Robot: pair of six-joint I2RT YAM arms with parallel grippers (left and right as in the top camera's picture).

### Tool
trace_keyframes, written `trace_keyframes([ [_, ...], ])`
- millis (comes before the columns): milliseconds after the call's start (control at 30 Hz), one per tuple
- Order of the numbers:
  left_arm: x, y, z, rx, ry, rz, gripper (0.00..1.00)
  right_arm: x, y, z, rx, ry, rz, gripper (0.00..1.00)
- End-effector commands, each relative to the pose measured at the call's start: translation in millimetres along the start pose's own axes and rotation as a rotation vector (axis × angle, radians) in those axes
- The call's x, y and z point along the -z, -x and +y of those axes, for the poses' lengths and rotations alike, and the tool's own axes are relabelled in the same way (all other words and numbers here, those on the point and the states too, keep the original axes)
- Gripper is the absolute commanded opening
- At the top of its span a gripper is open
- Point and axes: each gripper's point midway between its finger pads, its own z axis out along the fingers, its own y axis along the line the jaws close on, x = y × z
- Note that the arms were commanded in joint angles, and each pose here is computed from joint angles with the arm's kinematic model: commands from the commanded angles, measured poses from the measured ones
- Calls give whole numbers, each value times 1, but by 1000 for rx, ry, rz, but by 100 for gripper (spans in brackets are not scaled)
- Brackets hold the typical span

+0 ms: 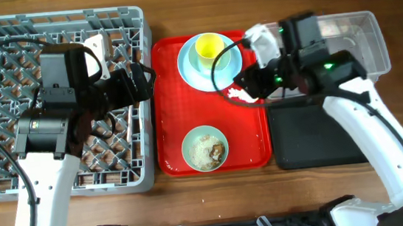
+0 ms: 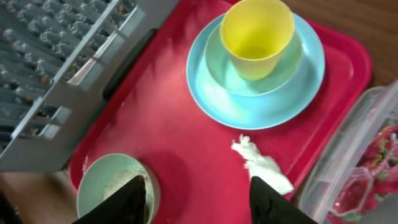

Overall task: Sort waste into correct bins and load items into the dishwasher rack
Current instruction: 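Carry the wrapper into the clear plastic bin and release, then move the right gripper back to the white tissue on the tray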

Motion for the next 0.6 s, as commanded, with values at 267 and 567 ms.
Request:
trace_keyframes([
  [267,5,5,-4,3,-15,-16,100,-64,-57,-15,120,-379,187,57],
  [567,5,5,-4,3,-15,-16,100,-129,-97,-44,173,-438,356,58],
])
